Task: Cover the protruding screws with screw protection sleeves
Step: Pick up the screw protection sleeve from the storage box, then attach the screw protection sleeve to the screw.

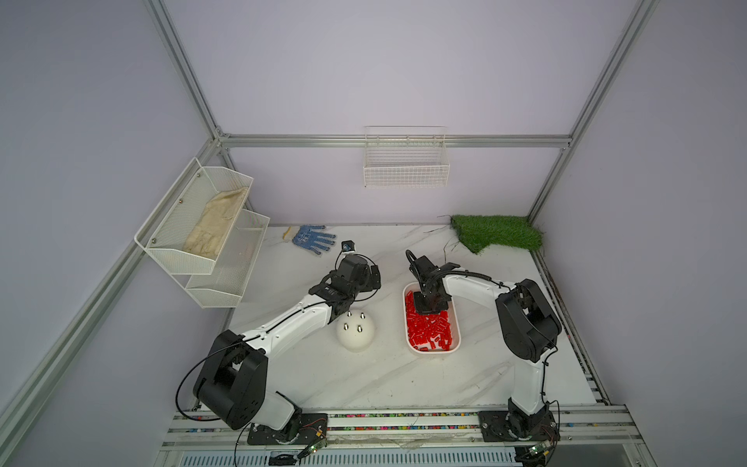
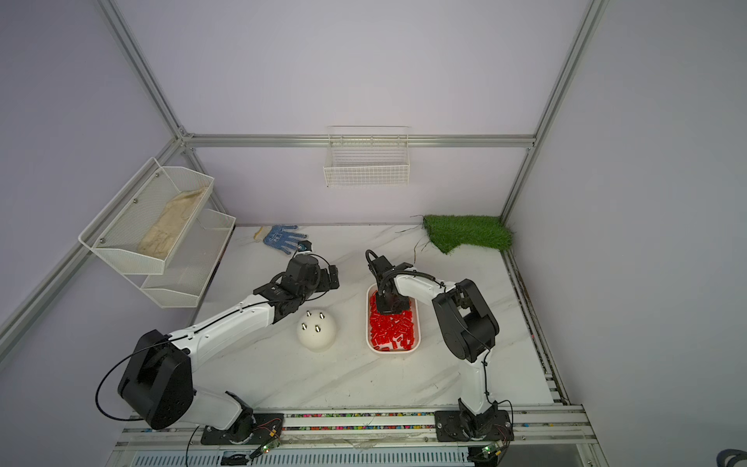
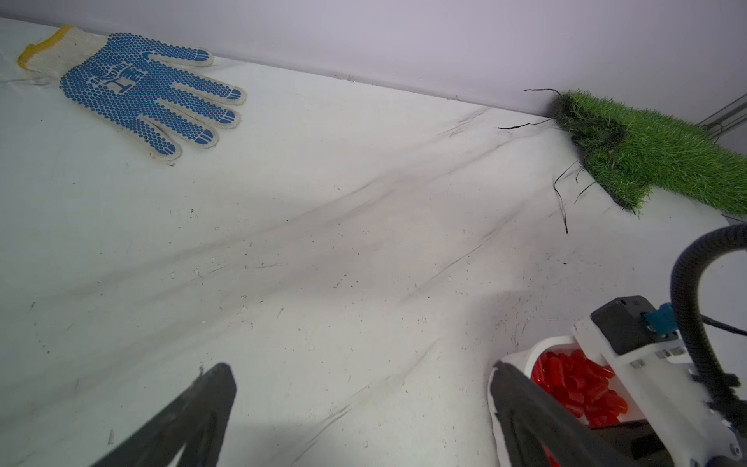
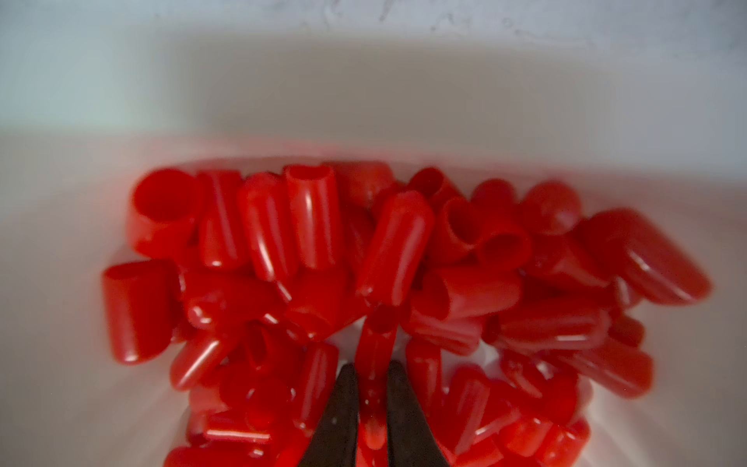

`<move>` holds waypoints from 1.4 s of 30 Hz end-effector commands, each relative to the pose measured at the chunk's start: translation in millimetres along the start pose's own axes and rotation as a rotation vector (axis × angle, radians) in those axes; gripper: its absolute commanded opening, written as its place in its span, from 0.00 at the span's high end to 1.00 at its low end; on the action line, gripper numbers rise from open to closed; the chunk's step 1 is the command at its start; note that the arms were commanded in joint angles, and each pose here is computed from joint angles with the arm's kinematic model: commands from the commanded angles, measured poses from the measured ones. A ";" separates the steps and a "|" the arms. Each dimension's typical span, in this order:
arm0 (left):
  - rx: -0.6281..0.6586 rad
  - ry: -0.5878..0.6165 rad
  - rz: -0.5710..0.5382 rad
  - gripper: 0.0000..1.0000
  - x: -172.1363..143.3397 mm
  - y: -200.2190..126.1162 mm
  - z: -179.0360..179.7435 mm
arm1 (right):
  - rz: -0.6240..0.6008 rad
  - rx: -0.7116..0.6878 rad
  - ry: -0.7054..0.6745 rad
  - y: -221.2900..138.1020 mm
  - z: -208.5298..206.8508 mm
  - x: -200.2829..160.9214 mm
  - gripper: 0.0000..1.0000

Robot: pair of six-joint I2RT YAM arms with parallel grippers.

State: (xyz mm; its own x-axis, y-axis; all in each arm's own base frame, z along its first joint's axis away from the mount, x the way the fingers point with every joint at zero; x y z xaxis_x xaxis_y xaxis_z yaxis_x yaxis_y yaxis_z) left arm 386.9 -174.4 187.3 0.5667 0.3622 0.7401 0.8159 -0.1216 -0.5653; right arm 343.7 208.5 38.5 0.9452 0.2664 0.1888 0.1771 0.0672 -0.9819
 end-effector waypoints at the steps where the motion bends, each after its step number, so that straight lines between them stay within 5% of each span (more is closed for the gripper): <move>1: -0.018 -0.044 -0.066 0.00 13.5 -19.5 2.6 | -0.073 -0.002 0.002 -27.0 1.1 10.7 0.84; 12: 0.041 -0.118 -0.118 0.00 26.4 -44.4 27.5 | -0.271 0.035 -0.010 -95.0 10.5 22.6 0.84; 26: 0.220 -0.359 -0.096 0.00 6.0 -63.2 115.6 | -0.636 0.236 -0.095 -152.5 143.5 68.9 0.84; 42: 0.327 -0.390 -0.086 0.00 -0.5 -59.5 159.9 | -0.646 0.343 -0.095 -146.4 200.1 55.9 0.84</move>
State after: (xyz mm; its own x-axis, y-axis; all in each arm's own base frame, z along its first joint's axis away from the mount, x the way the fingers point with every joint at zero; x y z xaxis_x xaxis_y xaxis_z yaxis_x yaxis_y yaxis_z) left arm 320.1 -21.2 171.8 0.3529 0.6841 0.6384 0.7544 0.1955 -0.6266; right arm 314.4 397.1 179.8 0.6624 0.2079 0.7197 0.5591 0.5024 -0.6596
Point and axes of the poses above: each gripper's point midway between its finger pads, its own y axis out along the fingers, its own z axis along the line the jaws close on, x = y × z, the point moved 1 cm from there along -y, back along the fingers, and after that the axes turned 11 degrees about -y, right-handed, at the moved point
